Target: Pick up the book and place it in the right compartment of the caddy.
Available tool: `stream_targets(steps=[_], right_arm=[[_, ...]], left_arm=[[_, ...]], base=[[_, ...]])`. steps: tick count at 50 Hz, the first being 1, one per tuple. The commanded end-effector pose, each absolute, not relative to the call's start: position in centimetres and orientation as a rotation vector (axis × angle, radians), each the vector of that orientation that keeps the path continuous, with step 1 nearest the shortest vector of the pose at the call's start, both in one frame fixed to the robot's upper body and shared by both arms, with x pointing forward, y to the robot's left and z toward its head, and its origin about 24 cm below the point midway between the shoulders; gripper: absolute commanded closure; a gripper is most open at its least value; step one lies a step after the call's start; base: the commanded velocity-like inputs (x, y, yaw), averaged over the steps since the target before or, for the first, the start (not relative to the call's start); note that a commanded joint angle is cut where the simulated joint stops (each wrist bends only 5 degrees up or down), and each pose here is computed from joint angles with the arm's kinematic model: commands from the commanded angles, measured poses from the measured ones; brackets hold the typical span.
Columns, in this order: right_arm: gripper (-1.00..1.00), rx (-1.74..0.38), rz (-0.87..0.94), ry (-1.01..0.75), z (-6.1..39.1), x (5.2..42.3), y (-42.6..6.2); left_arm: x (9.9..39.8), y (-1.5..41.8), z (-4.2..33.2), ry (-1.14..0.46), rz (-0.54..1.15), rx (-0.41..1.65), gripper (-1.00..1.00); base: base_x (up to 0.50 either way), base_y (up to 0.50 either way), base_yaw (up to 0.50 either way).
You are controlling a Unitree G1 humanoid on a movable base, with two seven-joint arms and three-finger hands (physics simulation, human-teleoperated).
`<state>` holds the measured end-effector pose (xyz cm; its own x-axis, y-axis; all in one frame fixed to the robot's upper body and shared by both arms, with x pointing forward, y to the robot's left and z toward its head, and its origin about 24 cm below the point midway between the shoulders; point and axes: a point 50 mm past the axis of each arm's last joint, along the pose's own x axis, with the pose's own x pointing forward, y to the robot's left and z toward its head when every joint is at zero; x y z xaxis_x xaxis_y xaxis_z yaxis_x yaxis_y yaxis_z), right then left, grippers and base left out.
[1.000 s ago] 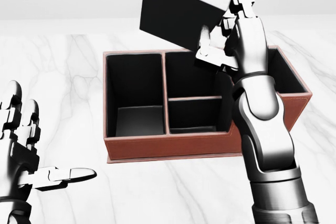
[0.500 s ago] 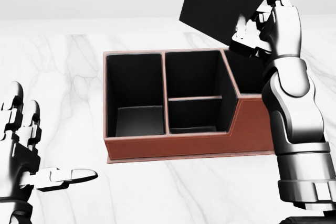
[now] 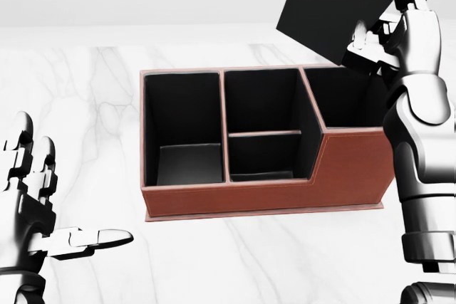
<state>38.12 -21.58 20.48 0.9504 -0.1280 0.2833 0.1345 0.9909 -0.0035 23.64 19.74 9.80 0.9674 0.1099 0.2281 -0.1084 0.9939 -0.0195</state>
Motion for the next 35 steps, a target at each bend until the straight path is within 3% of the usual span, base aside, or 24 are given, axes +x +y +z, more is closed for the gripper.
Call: stream_targets(steps=[1, 35], right_arm=[[1.00, 0.012, -0.181, -0.299, 21.6, 38.3, -23.3], [1.00, -0.017, -0.259, -0.065, 17.6, 39.3, -26.1]], left_arm=[[23.7, 19.7, 9.7, -0.229, 0.112, -0.007, -1.00], [23.8, 19.7, 9.6, -0.228, 0.111, -0.002, -1.00]], base=[[0.00, 0.00, 0.00], [0.00, 0.00, 0.00]])
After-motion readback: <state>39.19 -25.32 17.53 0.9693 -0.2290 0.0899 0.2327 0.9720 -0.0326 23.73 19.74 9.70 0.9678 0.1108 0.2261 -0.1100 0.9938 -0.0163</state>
